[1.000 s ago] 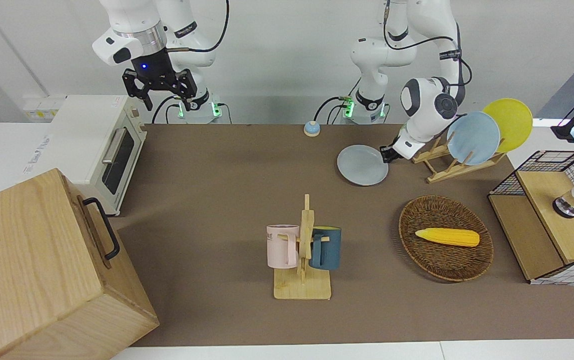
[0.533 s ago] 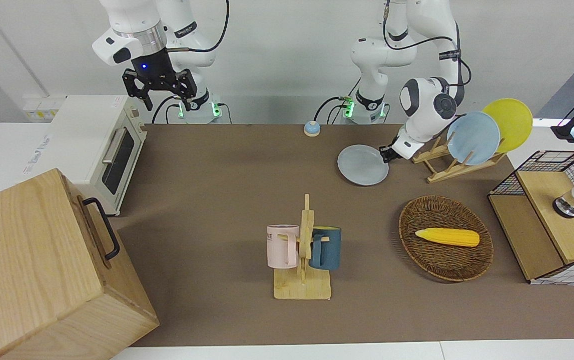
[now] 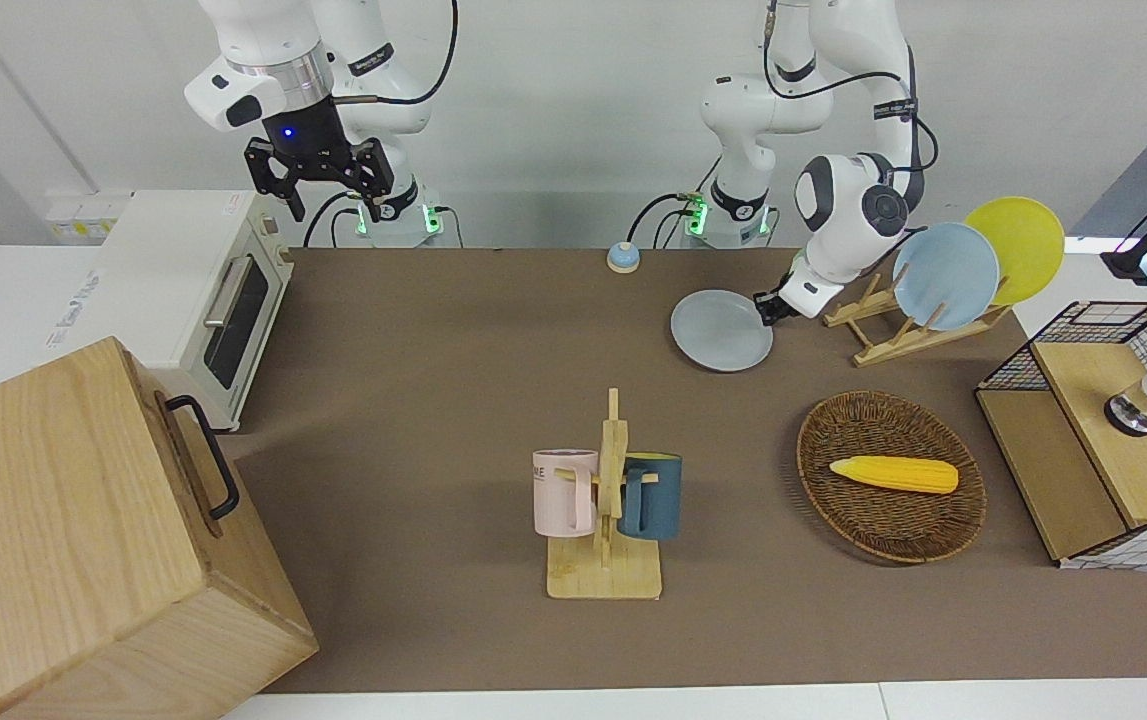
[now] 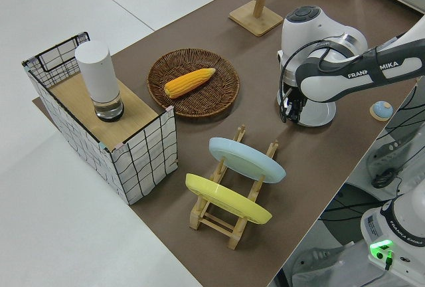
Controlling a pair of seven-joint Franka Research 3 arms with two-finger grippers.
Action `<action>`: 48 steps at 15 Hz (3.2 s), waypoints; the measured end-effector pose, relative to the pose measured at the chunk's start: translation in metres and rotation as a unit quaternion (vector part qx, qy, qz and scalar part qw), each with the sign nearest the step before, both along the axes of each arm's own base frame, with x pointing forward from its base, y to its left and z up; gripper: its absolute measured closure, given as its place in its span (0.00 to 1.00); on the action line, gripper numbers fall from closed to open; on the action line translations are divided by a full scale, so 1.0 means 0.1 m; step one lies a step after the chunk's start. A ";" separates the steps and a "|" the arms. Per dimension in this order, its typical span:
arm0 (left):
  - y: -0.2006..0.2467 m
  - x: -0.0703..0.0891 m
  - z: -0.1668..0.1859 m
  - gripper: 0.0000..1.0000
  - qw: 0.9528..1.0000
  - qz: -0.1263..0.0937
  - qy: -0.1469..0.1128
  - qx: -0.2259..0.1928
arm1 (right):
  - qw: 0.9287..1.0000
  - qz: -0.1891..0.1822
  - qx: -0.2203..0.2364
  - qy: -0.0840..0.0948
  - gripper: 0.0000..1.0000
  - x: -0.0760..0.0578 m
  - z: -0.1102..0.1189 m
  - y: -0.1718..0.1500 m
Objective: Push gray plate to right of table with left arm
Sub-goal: 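Push the gray plate with the left gripper across the table, away from the left arm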
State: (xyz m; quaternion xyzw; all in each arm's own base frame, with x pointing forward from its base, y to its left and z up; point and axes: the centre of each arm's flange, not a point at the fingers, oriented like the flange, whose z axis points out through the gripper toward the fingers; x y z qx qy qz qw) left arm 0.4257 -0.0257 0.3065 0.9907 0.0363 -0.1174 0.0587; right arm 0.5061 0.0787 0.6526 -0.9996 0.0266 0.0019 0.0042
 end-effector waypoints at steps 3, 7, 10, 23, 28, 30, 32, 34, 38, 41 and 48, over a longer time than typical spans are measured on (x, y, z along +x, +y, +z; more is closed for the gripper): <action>-0.11 -0.01 0.00 0.97 1.000 0.011 0.002 -0.004 | 1.000 0.000 0.000 0.000 0.00 0.00 0.00 0.00; -0.56 -0.06 0.00 0.97 1.000 0.028 0.010 -0.004 | 1.000 0.000 0.000 0.000 0.00 0.00 0.00 0.00; -0.97 -0.15 0.00 0.97 0.999 0.038 0.013 0.002 | 1.000 0.000 0.000 0.000 0.00 0.00 0.00 0.00; -2.64 -0.76 0.16 0.97 0.995 0.096 -0.015 -0.027 | 1.000 0.000 0.000 0.000 0.00 0.00 0.00 0.00; -3.02 -0.96 0.19 0.97 0.993 0.096 -0.040 -0.053 | 1.000 0.000 0.000 0.000 0.00 0.00 0.00 0.00; -3.09 -0.99 0.16 0.97 0.993 0.093 -0.049 -0.059 | 1.000 0.000 0.000 0.000 0.00 0.00 0.00 0.00; -3.16 -1.00 0.10 0.97 0.992 0.093 -0.055 -0.065 | 1.000 0.000 0.000 0.000 0.00 0.00 0.00 0.00; -3.23 -1.00 0.03 0.97 0.992 0.093 -0.056 -0.069 | 1.000 0.000 0.000 0.000 0.00 0.00 0.00 0.00; -3.46 -0.99 0.01 0.97 0.989 0.109 -0.058 -0.085 | 1.000 0.000 0.000 0.000 0.00 0.00 0.00 0.00; -3.61 -0.96 0.01 0.97 0.986 0.122 -0.058 -0.094 | 1.000 0.000 0.000 0.000 0.00 0.00 0.00 0.00; -3.61 -0.86 -0.02 0.87 0.984 0.139 -0.053 -0.096 | 1.000 0.000 0.000 0.000 0.00 0.00 0.00 0.00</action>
